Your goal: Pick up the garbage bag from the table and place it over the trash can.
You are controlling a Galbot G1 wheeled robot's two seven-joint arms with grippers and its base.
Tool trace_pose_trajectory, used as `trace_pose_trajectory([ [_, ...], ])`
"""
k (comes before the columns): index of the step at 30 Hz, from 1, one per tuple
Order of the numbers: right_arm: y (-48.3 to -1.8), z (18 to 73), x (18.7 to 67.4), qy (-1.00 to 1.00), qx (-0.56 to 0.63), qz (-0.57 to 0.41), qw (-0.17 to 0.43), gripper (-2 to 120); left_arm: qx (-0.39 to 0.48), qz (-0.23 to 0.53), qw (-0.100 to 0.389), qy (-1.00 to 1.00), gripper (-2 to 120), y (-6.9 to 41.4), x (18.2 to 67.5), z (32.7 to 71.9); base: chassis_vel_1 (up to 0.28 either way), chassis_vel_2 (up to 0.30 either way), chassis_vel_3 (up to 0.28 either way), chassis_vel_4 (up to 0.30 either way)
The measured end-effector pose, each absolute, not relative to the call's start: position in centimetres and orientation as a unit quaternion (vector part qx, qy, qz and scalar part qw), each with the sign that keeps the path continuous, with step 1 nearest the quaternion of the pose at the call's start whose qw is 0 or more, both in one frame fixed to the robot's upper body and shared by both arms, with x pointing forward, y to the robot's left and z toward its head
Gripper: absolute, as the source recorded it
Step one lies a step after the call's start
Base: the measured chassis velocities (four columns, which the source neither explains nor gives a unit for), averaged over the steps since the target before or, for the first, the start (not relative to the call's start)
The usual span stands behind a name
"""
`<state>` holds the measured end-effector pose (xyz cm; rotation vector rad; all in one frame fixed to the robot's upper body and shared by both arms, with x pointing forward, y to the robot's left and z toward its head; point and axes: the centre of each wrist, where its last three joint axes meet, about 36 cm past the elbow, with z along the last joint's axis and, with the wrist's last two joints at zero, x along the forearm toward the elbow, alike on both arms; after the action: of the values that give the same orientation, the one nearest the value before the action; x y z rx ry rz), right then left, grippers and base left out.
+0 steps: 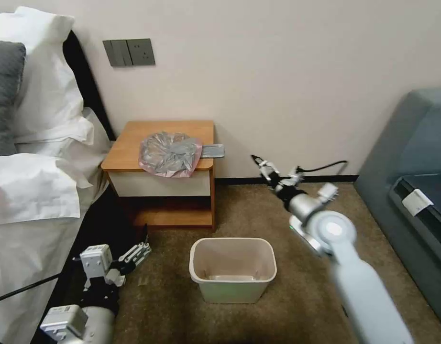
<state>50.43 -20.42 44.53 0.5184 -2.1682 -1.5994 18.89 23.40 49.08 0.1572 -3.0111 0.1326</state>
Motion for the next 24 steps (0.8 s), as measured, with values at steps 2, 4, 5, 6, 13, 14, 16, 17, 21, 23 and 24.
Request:
trace_pose_trajectory([
  [2,-20.1,44.1,51.5,-0.762,0.187,-0.586,0.201,100,0.052,0.044,0.062,-0.996,100,23.4,18.9,49.1,0.000,0.000,0.000,0.000],
  [4,-19.4,43.2,53.3,-0.745,0.192,-0.606,0.201,100,0.053,0.045,0.064,-0.995,100,23.4,18.8,49.0,0.000,0.000,0.000,0.000],
  [5,-19.4,43.2,53.3,-0.745,0.192,-0.606,0.201,100,0.053,0.045,0.064,-0.995,100,23.4,18.8,49.0,0.000,0.000,0.000,0.000],
  [6,-19.0,42.8,54.0,-0.739,0.196,-0.614,0.199,100,0.055,0.047,0.069,-0.995,100,23.3,18.6,48.9,0.000,0.000,0.000,0.000],
  [13,-16.7,42.6,56.0,-0.732,0.212,-0.614,0.206,100,0.061,0.056,0.084,-0.993,100,23.0,18.0,48.7,0.000,0.000,0.000,0.000],
  [14,-16.2,42.5,56.4,-0.734,0.213,-0.610,0.210,100,0.063,0.058,0.085,-0.993,100,23.0,18.0,48.7,0.000,0.000,0.000,0.000],
  [16,-15.6,42.3,57.1,-0.738,0.213,-0.605,0.211,100,0.066,0.058,0.085,-0.992,100,23.0,17.9,48.6,0.000,0.000,0.000,0.000],
  [17,-15.4,42.2,57.4,-0.739,0.213,-0.603,0.211,100,0.067,0.058,0.086,-0.992,100,23.0,17.9,48.6,0.000,0.000,0.000,0.000],
  [21,-15.1,42.1,58.1,-0.742,0.211,-0.600,0.210,96,0.067,0.058,0.086,-0.992,100,23.0,17.9,48.6,0.000,0.000,0.000,0.000],
  [23,-14.9,42.0,58.2,-0.743,0.211,-0.600,0.210,91,0.067,0.058,0.086,-0.992,100,23.0,17.9,48.6,0.000,0.000,0.000,0.000],
  [24,-14.8,42.0,58.3,-0.743,0.211,-0.599,0.210,88,0.067,0.058,0.086,-0.992,100,23.0,17.9,48.6,0.000,0.000,0.000,0.000],
])
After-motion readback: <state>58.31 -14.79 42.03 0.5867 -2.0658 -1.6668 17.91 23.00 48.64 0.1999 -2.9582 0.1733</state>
